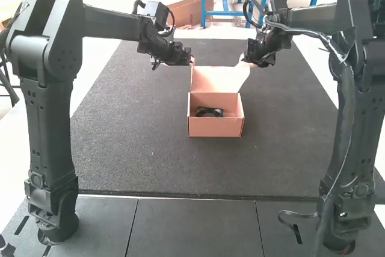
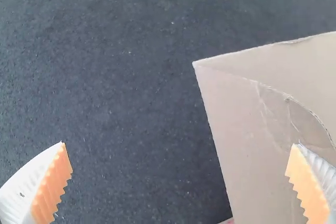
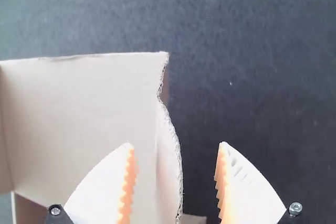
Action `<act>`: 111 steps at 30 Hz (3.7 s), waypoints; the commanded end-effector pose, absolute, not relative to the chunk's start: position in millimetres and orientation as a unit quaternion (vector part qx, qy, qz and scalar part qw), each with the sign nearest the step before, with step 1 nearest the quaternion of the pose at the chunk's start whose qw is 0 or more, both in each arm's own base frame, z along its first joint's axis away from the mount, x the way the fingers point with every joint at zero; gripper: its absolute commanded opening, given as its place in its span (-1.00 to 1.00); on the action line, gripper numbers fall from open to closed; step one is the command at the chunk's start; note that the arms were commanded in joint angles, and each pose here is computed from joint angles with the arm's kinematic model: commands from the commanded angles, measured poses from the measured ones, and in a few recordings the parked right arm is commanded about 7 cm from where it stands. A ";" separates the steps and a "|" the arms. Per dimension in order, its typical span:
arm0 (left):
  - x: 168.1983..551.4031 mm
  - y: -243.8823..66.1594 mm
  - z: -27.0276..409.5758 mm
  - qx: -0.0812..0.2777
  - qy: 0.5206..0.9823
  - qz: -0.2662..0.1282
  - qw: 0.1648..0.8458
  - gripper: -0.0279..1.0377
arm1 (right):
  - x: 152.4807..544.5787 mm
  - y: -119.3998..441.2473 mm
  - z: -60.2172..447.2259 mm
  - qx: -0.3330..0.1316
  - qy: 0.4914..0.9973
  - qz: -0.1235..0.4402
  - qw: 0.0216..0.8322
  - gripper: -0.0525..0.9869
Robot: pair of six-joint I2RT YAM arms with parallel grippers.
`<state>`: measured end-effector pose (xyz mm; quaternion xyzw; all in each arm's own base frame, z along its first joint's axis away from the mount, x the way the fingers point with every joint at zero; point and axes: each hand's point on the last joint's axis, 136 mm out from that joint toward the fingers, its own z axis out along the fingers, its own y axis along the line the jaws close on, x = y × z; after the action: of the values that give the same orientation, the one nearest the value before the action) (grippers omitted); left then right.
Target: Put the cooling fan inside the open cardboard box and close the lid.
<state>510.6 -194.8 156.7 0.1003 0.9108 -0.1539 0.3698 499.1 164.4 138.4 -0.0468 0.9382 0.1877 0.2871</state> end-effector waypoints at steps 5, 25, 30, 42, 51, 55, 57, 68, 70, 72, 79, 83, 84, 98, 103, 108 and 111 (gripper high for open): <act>515.4 -205.1 174.7 0.106 0.901 -0.170 0.384 0.87 | 507.8 160.3 156.1 -0.047 0.930 0.192 0.309 -0.36; 511.7 -203.5 171.0 0.111 0.906 -0.164 0.375 0.87 | 512.4 164.4 170.6 -0.053 0.926 0.180 0.328 -0.54; 511.7 -203.5 171.0 0.111 0.906 -0.164 0.375 0.87 | 512.0 164.1 173.8 -0.054 0.925 0.178 0.330 -0.54; 512.1 -203.7 172.8 0.111 0.905 -0.165 0.377 0.87 | 508.2 163.1 169.5 -0.064 0.929 0.172 0.323 -0.75; 512.3 -202.9 177.6 0.109 0.904 -0.165 0.379 0.87 | 497.2 162.0 166.0 -0.069 0.937 0.170 0.298 -0.85; 510.6 -203.2 179.4 0.109 0.905 -0.166 0.377 0.87 | 494.2 163.1 176.6 -0.072 0.933 0.173 0.307 -0.86; 510.4 -203.1 181.4 0.109 0.904 -0.166 0.379 0.87 | 490.1 165.6 178.0 -0.074 0.934 0.174 0.303 -0.87; 497.9 -216.1 193.1 0.124 0.901 -0.172 0.379 0.87 | 470.5 171.7 189.8 -0.085 0.935 0.178 0.296 -0.88; 496.1 -216.9 194.0 0.125 0.901 -0.171 0.378 0.87 | 465.3 172.9 189.3 -0.087 0.936 0.178 0.290 -0.91; 493.6 -218.6 195.7 0.127 0.901 -0.172 0.378 0.87 | 461.2 174.3 190.0 -0.090 0.936 0.179 0.289 -0.91; 486.8 -216.3 201.2 0.127 0.902 -0.170 0.376 0.87 | 443.8 182.7 189.9 -0.103 0.936 0.182 0.283 -0.91; 481.7 -214.3 200.3 0.128 0.903 -0.169 0.373 0.87 | 432.4 187.5 189.1 -0.110 0.936 0.183 0.279 -0.91; 480.7 -213.9 201.3 0.128 0.903 -0.170 0.374 0.87 | 429.4 188.7 188.9 -0.112 0.936 0.184 0.278 -0.92; 468.2 -199.8 192.8 0.118 0.907 -0.148 0.376 0.87 | 399.0 190.2 180.0 -0.122 0.939 0.186 0.262 -0.92; 474.2 -174.8 202.9 0.084 0.905 -0.097 0.405 0.87 | 392.7 187.6 175.2 -0.122 0.941 0.184 0.256 -0.92; 480.8 -151.1 217.0 0.056 0.895 -0.066 0.438 0.87 | 386.2 185.2 169.1 -0.122 0.943 0.182 0.250 -0.92; 480.1 -144.5 221.9 0.048 0.889 -0.053 0.452 0.88 | 384.2 184.5 166.8 -0.124 0.944 0.181 0.248 -0.92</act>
<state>480.4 -163.5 205.1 0.0702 0.8978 -0.0839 0.4265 390.1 180.2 161.0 -0.1107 0.9475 0.1763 0.2425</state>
